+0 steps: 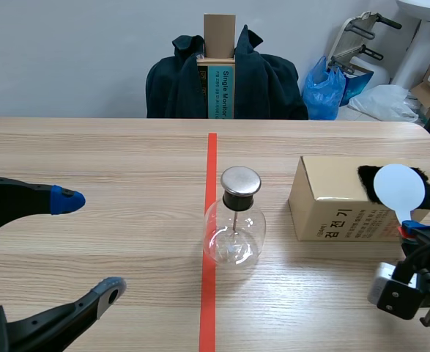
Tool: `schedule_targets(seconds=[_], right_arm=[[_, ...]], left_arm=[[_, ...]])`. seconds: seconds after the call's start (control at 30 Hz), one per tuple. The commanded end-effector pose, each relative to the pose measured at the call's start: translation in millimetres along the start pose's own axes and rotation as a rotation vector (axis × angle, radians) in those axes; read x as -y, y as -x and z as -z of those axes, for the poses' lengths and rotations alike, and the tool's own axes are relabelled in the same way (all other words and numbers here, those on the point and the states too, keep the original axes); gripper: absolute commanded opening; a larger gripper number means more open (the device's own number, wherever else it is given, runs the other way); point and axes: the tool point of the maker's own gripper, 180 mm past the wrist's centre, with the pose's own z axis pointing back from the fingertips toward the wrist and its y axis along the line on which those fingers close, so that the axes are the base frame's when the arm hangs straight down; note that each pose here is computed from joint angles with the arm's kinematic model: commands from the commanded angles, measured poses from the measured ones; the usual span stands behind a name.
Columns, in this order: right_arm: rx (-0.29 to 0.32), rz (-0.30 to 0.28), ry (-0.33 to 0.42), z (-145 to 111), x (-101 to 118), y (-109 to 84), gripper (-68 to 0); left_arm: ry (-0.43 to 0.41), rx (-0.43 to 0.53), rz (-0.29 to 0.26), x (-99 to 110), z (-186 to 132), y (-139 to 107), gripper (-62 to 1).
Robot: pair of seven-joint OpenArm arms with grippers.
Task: Do the electroscope experiment.
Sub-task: 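Rub the plate on the fur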
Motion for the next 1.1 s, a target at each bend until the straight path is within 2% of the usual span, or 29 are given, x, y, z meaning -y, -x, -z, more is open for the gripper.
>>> schedule_targets(seconds=[0.0, 0.13, 0.43, 0.53, 0.67, 0.83, 0.93, 1.07], right_arm=[[-0.002, -0.014, 0.002, 2, 4, 3.9, -66.7], [-0.014, -0.016, 0.004, 0, 5, 8.4, -66.7], [-0.084, -0.031, -0.021, -20, 0, 36.1, -66.7], [-0.097, -0.040, 0.000, -23, 10, 46.6, -66.7], [-0.118, -0.063, 0.061, -26, 36, 61.7, -66.7], [-0.117, -0.102, 0.173, -27, 82, 69.7, -66.7], [-0.113, -0.114, 0.253, -29, 113, 69.8, -66.7], [-0.100, -0.098, 0.374, -33, 155, 64.0, -66.7]], left_arm=[[-0.004, 0.032, -0.005, -1, 1, -7, 1.4], [-0.004, 0.032, -0.005, -1, 1, -7, 1.4], [-0.004, 0.032, -0.005, -1, 1, -7, 1.4], [-0.004, 0.032, -0.005, -1, 1, -7, 1.4], [-0.004, 0.032, -0.005, -1, 1, -7, 1.4], [-0.004, 0.032, -0.006, -1, 1, -7, 1.4], [-0.005, 0.032, -0.006, -1, 1, -7, 1.4], [-0.013, 0.033, -0.008, -4, 2, -6, 1.4]])
